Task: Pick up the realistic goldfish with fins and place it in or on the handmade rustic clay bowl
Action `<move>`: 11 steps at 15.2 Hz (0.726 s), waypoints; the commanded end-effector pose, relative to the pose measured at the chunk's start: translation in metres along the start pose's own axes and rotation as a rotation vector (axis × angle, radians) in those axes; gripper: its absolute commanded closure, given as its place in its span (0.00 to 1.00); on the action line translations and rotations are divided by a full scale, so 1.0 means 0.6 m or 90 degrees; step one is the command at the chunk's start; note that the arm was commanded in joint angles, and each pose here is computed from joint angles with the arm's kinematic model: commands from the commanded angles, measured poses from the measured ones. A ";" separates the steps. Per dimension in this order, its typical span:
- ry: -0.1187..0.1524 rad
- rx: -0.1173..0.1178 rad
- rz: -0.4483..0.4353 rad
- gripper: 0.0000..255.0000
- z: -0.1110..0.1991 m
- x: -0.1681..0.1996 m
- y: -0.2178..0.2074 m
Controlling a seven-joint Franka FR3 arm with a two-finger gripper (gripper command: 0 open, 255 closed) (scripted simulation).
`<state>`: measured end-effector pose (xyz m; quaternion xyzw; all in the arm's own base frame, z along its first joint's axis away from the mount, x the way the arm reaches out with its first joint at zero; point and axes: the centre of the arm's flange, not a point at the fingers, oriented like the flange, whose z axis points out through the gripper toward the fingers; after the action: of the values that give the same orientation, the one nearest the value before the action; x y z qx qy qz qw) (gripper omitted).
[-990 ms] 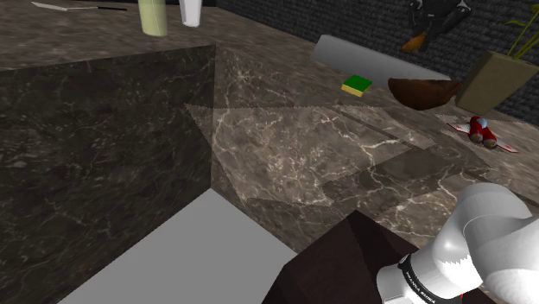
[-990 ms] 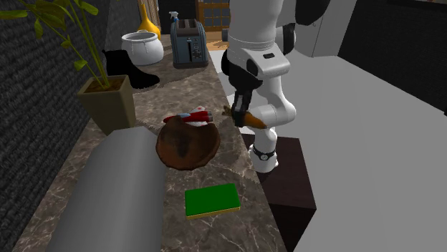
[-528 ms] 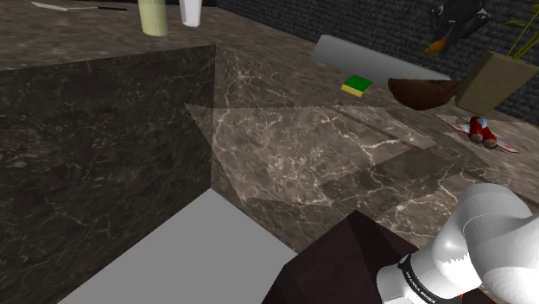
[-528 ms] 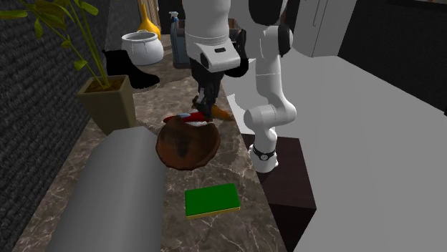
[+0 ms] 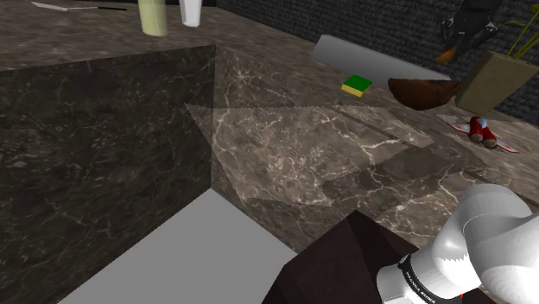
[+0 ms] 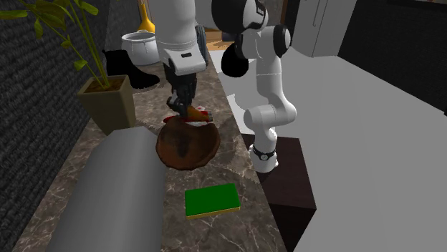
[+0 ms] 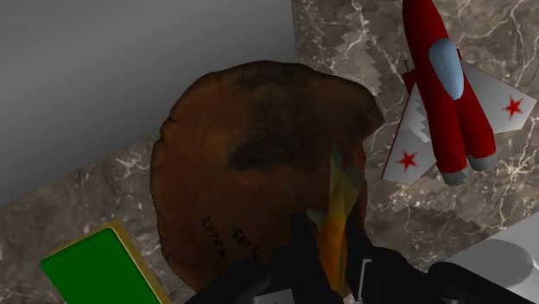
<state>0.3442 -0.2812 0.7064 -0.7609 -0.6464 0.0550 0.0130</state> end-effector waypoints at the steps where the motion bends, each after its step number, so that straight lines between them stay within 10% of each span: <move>1: 0.000 0.000 0.000 1.00 0.017 -0.003 0.004; 11: 0.000 0.000 0.000 1.00 0.084 0.002 0.010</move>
<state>0.3449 -0.2841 0.6565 -0.7608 -0.6465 0.0551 0.0130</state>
